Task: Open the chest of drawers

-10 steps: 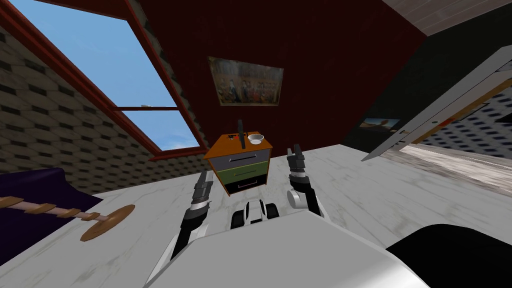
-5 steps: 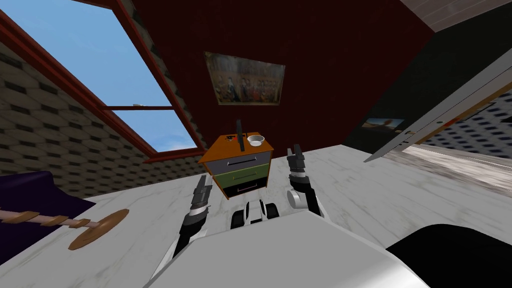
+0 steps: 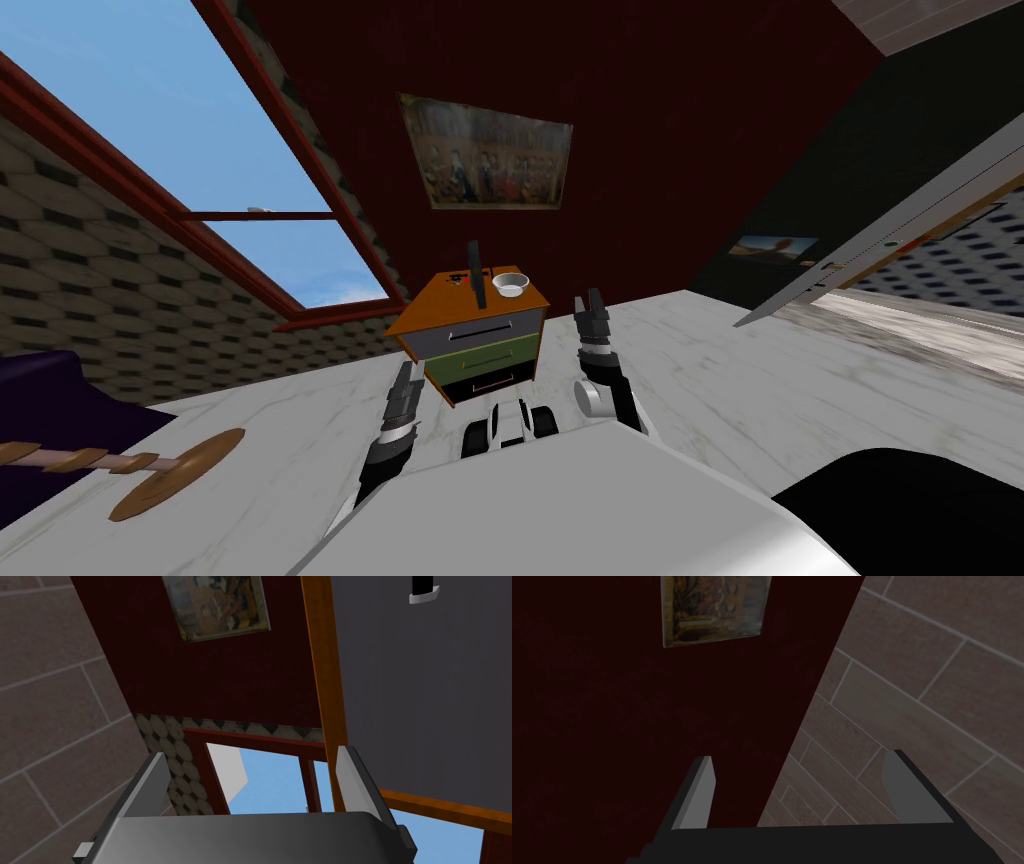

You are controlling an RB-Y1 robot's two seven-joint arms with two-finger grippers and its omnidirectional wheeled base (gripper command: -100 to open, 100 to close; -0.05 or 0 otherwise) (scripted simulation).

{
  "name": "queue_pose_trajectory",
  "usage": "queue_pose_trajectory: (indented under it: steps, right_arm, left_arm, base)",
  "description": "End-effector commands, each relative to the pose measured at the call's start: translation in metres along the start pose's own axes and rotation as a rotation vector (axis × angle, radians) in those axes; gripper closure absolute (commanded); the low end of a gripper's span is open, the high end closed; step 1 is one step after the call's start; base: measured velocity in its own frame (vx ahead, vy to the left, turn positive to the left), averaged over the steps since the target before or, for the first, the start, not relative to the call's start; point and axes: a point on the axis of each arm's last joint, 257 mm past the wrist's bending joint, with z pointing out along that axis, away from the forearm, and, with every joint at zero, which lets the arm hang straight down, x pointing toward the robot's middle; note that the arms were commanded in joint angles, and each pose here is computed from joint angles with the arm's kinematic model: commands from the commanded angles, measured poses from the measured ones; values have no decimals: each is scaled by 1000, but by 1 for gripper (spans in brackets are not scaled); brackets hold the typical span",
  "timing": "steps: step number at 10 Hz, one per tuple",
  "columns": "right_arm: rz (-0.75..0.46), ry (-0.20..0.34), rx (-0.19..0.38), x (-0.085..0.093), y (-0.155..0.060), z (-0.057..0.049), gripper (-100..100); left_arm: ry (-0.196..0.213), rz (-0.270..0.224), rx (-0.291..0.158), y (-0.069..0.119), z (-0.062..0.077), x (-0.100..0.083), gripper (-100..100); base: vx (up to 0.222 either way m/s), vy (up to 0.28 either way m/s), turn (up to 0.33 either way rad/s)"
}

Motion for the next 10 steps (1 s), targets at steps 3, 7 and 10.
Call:
queue_pose_trajectory:
  steps: [3, 7, 10]
  right_arm:
    - [0, 0, 0, 0, 0, 0, 0]
    - [0, 0, 0, 0, 0, 0, 0]
    - [0, 0, 0, 0, 0, 0, 0]
  left_arm:
    - [-9, -12, -15, 16, -30, -1, -100]
    - [-16, -19, -33, 27, -48, -1, -100]
    - [-30, -34, -43, 35, -71, 1, -100]
  base:
    - [96, -28, -1]
    - [97, -19, -1]
    - [98, -20, -2]
